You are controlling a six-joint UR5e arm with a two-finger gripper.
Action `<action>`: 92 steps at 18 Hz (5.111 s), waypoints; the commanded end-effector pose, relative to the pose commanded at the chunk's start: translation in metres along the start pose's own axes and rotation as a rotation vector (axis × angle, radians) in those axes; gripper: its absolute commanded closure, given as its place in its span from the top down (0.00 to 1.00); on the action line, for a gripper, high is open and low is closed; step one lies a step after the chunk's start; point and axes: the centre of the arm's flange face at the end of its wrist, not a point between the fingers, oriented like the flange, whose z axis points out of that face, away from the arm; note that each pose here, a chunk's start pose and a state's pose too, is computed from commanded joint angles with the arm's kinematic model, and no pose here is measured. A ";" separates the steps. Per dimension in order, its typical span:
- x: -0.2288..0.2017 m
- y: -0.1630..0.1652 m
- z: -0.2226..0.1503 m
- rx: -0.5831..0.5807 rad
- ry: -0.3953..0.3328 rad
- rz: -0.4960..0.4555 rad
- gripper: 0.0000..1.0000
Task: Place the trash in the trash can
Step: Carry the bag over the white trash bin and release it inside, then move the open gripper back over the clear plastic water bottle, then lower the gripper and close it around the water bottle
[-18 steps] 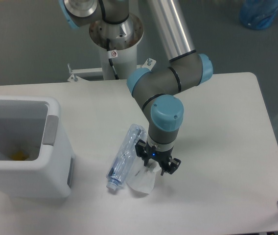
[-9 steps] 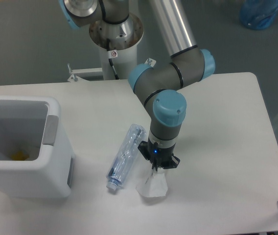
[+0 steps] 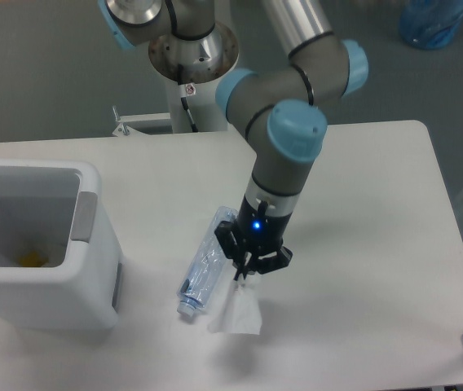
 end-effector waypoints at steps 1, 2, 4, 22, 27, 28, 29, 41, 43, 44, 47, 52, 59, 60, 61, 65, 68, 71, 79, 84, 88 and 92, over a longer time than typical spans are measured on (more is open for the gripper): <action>0.010 -0.008 -0.014 0.041 0.015 -0.023 0.00; 0.019 -0.014 -0.024 0.069 0.030 -0.043 0.00; 0.037 -0.025 -0.039 0.101 0.040 -0.068 0.00; 0.245 -0.082 -0.072 0.182 0.279 -0.062 0.00; 0.248 -0.090 -0.062 0.182 0.292 -0.026 0.53; 0.247 -0.091 -0.060 0.183 0.292 -0.004 0.83; 0.247 -0.091 -0.059 0.184 0.291 0.012 0.88; 0.176 -0.098 -0.079 0.226 0.206 -0.053 1.00; 0.141 -0.095 -0.072 0.223 0.185 -0.092 1.00; 0.123 -0.096 -0.066 0.220 0.176 -0.109 1.00; 0.076 -0.104 -0.045 0.211 0.156 -0.139 1.00; 0.023 -0.098 0.001 0.124 0.049 -0.126 1.00; -0.018 -0.063 0.061 -0.047 -0.061 -0.095 1.00; -0.018 -0.060 0.065 -0.067 -0.071 -0.090 1.00; -0.018 -0.052 0.073 -0.097 -0.068 -0.092 1.00; -0.011 -0.031 0.110 -0.293 -0.086 -0.023 1.00; -0.004 -0.018 0.137 -0.420 -0.065 -0.026 1.00; 0.005 -0.011 0.162 -0.501 -0.086 0.013 1.00; 0.023 0.009 0.211 -0.609 -0.105 0.060 1.00; 0.038 0.019 0.234 -0.678 -0.144 0.107 1.00; 0.036 0.026 0.240 -0.699 -0.150 0.104 1.00; 0.043 0.036 0.252 -0.752 -0.181 0.128 1.00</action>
